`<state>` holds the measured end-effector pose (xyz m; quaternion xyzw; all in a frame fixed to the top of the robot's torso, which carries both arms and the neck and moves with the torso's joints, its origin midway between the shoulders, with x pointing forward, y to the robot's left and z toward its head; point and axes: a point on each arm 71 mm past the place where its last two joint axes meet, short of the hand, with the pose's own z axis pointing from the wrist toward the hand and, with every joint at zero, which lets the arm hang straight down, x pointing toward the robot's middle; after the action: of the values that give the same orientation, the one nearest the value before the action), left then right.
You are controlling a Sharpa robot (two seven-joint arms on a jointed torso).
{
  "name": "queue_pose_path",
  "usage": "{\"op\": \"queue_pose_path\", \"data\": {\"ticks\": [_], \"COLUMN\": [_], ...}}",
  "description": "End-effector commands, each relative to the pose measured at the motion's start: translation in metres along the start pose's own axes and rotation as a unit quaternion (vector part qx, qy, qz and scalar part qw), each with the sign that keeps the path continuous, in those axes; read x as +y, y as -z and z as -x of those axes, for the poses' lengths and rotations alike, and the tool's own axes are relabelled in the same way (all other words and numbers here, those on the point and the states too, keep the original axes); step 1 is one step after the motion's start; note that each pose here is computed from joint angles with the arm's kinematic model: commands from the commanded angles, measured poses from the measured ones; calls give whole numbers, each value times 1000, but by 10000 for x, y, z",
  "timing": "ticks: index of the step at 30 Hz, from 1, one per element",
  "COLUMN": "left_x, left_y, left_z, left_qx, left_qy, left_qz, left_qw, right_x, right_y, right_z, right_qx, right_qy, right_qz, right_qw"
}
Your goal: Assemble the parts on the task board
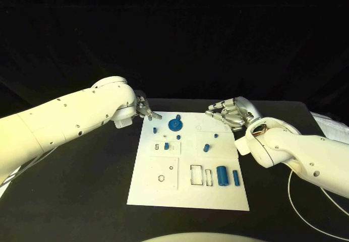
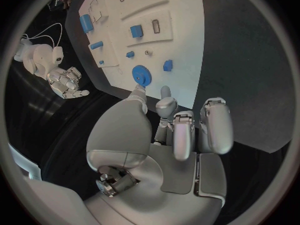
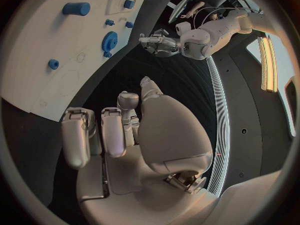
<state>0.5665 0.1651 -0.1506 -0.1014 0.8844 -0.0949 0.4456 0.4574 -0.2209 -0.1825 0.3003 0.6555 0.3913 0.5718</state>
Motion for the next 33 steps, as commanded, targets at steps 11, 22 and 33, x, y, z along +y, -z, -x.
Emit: {"op": "queue_pose_path", "data": {"ticks": [11, 22, 33], "left_x": [38, 13, 0], "left_y": [-191, -232, -287], "left_z": [-85, -164, -236], "left_qx": [48, 76, 92], "left_qy": [-26, -33, -41], "left_qz": [22, 16, 21], "left_qw": [998, 996, 995], "right_x": [17, 21, 24], "right_y": [-6, -9, -11], "right_z": [-37, -47, -51], "right_qx": [6, 7, 7], "right_qy": [-2, -3, -3], "right_qz": [6, 7, 7], "right_qw": [1000, 1000, 1000]}}
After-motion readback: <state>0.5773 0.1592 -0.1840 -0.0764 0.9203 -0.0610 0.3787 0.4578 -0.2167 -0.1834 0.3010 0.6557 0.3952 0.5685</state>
